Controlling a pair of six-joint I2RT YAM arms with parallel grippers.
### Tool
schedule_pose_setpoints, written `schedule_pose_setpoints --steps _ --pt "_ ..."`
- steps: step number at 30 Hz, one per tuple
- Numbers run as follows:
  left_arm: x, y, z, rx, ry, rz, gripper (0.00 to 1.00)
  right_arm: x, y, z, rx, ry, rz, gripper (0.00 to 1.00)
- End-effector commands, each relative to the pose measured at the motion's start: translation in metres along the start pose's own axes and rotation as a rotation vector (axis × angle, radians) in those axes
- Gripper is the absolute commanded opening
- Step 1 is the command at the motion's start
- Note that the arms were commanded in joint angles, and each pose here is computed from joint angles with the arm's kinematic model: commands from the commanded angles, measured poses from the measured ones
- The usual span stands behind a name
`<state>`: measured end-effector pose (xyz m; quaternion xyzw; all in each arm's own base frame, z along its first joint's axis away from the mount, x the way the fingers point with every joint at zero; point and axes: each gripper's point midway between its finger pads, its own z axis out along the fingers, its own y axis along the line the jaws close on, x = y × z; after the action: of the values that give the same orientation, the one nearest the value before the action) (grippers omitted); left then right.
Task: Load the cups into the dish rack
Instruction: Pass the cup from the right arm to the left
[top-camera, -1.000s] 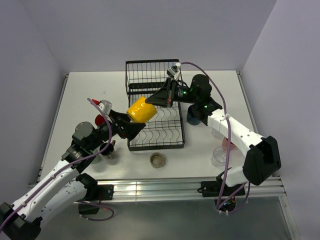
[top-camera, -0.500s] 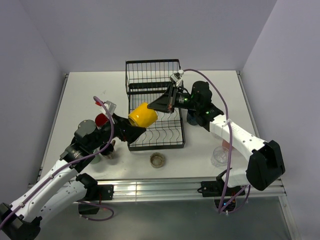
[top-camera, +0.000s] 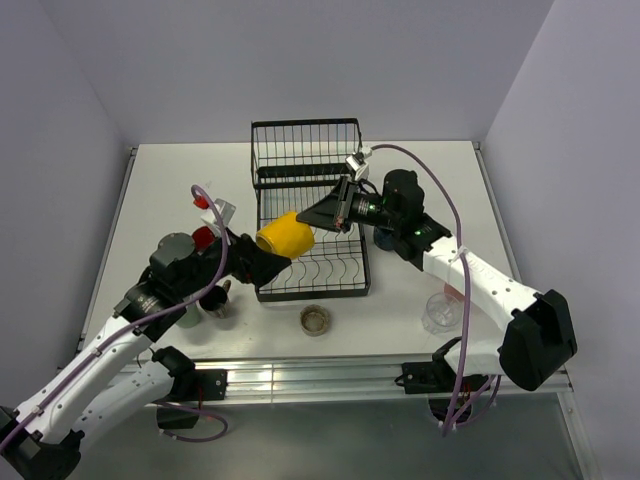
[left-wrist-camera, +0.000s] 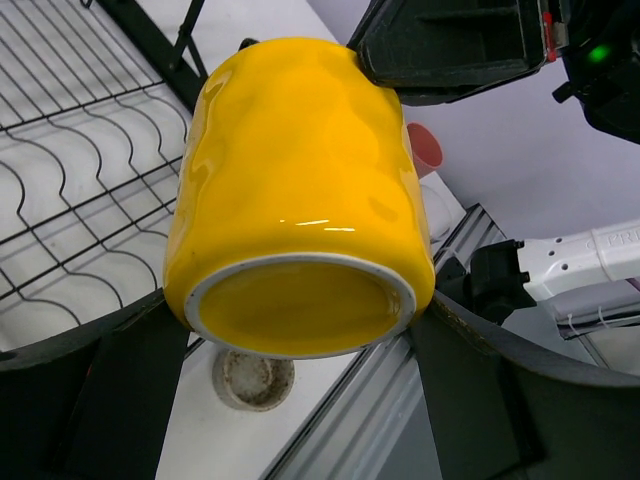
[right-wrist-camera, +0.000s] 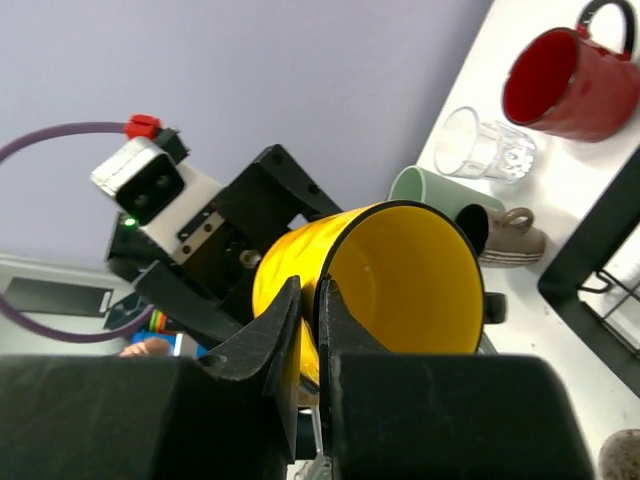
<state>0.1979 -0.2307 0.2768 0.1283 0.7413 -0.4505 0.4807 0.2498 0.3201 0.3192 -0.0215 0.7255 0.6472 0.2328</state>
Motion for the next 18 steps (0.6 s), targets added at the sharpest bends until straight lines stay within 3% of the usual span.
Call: schedule_pose_setpoints --steps 1,18 --pt "-0.068 -0.017 -0.011 -0.025 -0.205 0.047 0.00 0.007 -0.028 -0.004 0.101 -0.010 -0.029 0.11" --pt "-0.049 0.008 0.003 -0.172 -0.039 -0.004 0.00 -0.001 -0.081 -0.007 0.303 -0.104 -0.050 0.19"
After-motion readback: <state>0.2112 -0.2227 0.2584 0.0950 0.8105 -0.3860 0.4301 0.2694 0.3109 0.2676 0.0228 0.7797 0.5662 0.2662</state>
